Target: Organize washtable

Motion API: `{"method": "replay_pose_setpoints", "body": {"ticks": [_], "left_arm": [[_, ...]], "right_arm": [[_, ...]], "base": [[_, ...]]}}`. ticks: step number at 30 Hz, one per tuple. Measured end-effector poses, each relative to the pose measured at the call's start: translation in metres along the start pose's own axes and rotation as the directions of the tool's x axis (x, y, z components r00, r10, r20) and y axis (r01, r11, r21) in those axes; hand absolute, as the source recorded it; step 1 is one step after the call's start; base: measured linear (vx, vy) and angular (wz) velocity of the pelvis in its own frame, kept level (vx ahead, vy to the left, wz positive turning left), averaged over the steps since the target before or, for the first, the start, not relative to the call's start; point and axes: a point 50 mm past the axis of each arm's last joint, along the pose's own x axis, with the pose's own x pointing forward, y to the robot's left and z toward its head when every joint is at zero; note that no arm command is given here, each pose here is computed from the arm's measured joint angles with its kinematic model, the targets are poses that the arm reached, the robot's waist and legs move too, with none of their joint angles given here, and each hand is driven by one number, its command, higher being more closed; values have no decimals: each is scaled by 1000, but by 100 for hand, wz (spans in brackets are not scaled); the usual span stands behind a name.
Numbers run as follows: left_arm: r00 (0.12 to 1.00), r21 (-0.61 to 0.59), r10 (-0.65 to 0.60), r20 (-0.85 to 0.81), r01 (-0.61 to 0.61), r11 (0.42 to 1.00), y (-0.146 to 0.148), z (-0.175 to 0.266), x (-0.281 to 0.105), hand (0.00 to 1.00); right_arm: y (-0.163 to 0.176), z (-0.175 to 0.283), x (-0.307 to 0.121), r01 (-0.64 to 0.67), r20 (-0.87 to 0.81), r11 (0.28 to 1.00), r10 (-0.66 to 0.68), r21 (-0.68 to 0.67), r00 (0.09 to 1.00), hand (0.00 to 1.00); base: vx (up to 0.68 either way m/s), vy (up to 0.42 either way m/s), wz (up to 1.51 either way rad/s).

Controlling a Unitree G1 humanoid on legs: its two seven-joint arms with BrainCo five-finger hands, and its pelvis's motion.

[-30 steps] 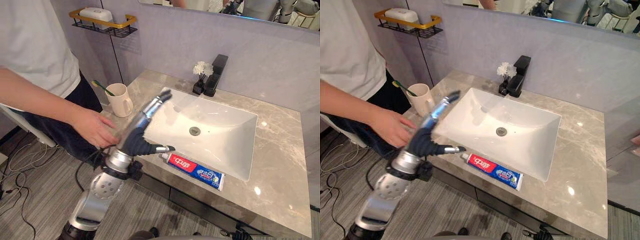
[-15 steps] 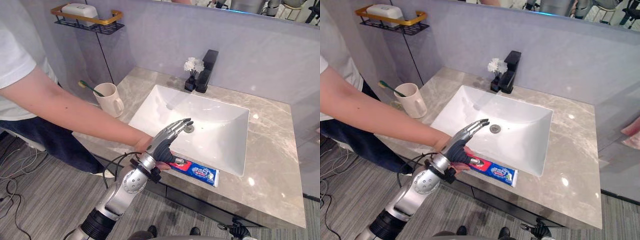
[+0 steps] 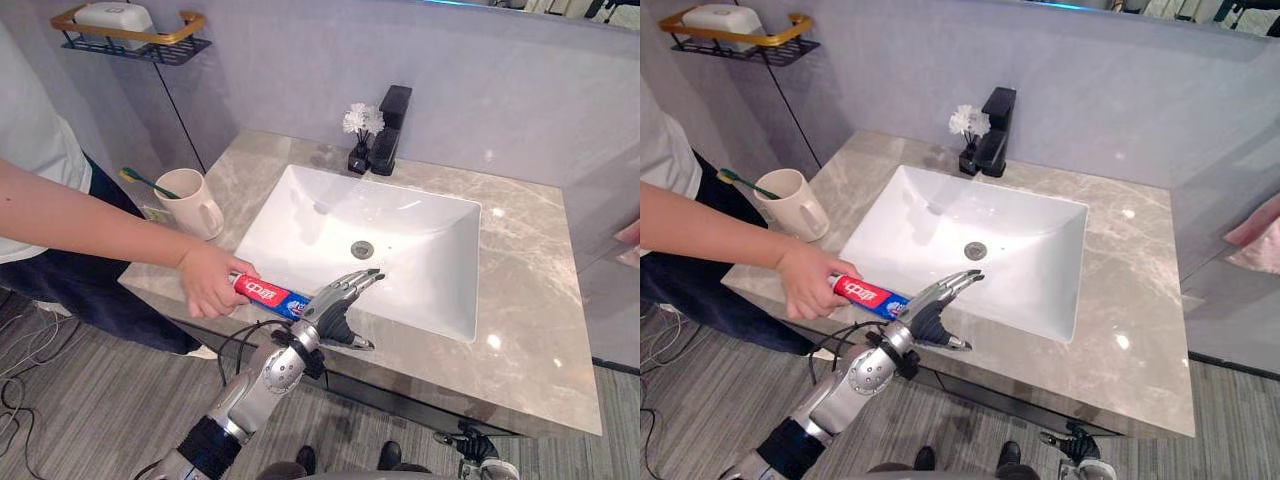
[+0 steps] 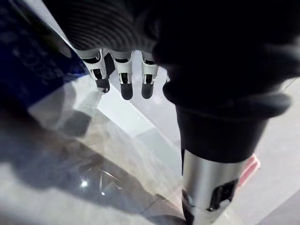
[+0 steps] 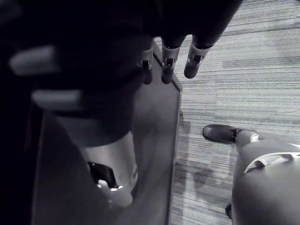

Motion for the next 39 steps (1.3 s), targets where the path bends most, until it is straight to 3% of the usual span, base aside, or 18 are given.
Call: {"method": "replay_pose_setpoints", "body": {"ticks": [13,28,34,39], "left_arm": [[999,-1,43,-2,-43,999,5,0,-1,0],[928,-79,301,220,-290,954,59,51,-10,0],[888,-59,422,184,-419,906,84,44,-26,0],[879,28,471,70,-474,880,94,20,-51,0]], "right_arm": [[2,5,1,-6,12,1000,6,-20,1000,0],[3,1,0,-17,6,999,17,-41,1000,0],[2,-4,-1,-17,-7,999,17,-47,1000,0],[2,-4,-1,-18,-4,999,18,-48,1000,0]], "base": [[-8,6,-1],[-3,6,-2],[-28,9,-3],[-17,14,-10]]}}
